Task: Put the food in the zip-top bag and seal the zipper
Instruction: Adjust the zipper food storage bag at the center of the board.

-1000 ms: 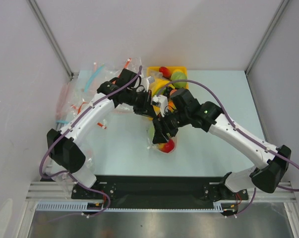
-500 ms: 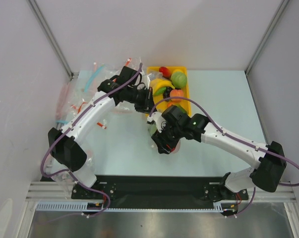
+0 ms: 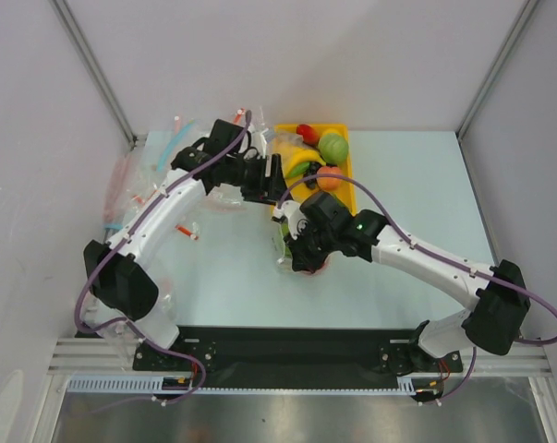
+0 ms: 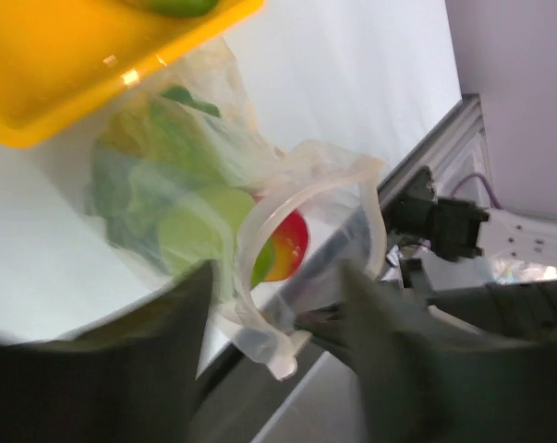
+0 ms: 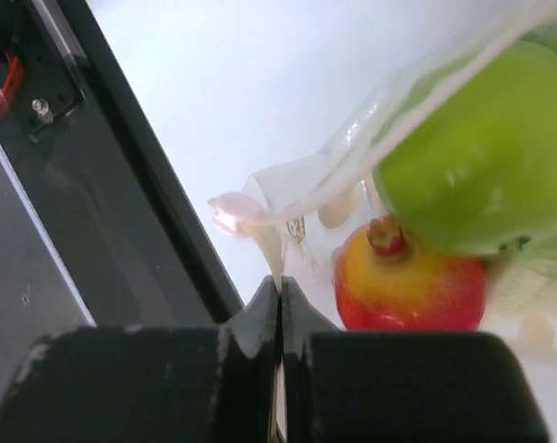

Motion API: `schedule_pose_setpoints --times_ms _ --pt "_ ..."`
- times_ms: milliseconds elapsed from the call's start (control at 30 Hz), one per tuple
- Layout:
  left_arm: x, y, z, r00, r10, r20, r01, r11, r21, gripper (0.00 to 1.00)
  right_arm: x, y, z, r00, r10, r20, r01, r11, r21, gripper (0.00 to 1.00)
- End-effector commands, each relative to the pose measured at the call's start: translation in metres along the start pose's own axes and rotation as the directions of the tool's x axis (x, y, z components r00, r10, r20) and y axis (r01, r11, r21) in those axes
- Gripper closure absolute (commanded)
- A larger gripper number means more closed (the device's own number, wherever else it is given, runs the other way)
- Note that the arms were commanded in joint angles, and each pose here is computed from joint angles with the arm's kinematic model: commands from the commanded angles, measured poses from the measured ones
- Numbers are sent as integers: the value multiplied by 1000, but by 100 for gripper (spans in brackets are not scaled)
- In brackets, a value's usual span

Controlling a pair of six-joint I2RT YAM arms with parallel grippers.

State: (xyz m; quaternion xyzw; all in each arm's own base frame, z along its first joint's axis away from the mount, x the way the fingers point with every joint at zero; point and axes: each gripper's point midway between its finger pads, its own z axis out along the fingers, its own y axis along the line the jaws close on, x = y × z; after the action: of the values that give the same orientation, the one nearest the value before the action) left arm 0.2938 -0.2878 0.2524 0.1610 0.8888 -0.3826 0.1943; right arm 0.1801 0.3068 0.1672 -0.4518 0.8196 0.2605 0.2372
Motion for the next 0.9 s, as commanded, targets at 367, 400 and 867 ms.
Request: schedule_pose_setpoints --times_ms 367,400,867 --pt "23 -2 -64 902 53 428 -113 987 115 21 -72 -4 -1 966 178 186 -135 966 -221 100" --pt "26 -6 -72 883 51 467 -121 985 121 22 -76 -5 -1 963 194 186 -148 960 -236 100" --pt "49 29 -61 727 278 627 -343 939 -18 22 -111 -30 -13 912 332 240 -238 907 -348 100"
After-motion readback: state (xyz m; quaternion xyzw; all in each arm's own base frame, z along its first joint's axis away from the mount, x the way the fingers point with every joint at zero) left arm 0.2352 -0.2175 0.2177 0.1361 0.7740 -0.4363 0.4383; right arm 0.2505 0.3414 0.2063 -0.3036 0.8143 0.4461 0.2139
